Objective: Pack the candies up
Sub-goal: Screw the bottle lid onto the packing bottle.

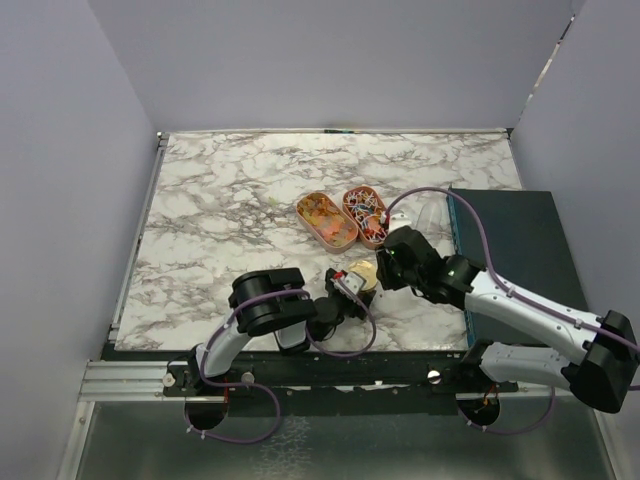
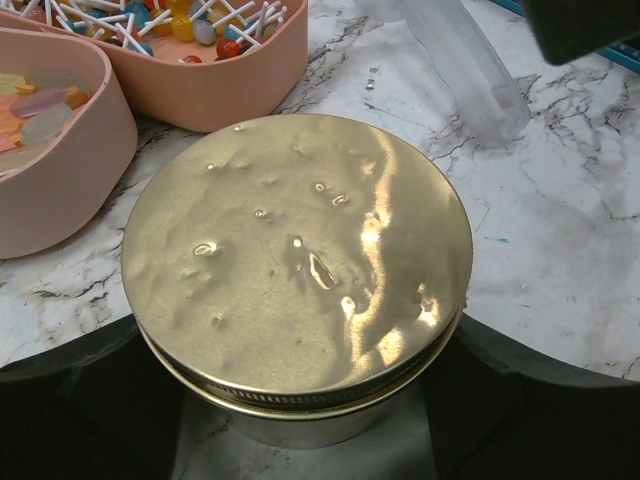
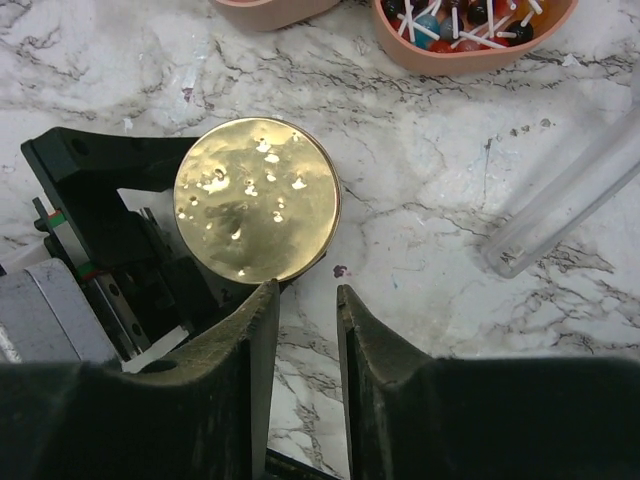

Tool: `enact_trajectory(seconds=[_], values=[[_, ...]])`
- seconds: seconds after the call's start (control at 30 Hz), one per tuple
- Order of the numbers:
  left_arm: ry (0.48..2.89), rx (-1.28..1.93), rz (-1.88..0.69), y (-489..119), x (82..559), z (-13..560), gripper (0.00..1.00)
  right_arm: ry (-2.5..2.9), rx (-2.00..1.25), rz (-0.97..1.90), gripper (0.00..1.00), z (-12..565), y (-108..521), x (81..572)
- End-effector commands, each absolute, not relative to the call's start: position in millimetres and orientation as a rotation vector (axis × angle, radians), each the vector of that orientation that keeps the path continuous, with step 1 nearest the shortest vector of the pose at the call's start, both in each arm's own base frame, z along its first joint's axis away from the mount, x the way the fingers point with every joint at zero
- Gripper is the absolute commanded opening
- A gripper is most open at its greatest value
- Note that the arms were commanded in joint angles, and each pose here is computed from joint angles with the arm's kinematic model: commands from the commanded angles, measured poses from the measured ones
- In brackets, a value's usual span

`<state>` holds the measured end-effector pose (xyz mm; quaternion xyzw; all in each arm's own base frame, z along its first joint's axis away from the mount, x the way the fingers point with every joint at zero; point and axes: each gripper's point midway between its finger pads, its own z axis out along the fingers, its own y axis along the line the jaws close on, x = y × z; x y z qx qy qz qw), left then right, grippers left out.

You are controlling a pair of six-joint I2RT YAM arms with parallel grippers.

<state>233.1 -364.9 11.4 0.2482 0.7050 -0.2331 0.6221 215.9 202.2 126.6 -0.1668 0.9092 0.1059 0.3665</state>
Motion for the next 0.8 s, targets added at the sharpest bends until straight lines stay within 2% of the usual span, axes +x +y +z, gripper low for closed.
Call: enact_trajectory(seconds=[0.0,0.07,0.3,0.77], values=[[1.563,0.609,-0.736,-365.9,205.3,12.5,0.38,2.325,-0.412,0.374,0.36,128.4,214.7,224.9],[1.562,0.639,-0.744,-363.6,200.4,12.5,0.35,2.326,-0.409,0.420,0.39,127.1,217.6,228.2],[1.581,0.714,-0.814,-358.3,181.1,9.2,0.35,2.364,-0.402,0.594,0.43,115.5,228.7,234.7],[1.633,0.719,-0.856,-358.7,173.2,-5.8,0.36,2.445,-0.385,0.653,0.35,80.0,233.1,245.3]])
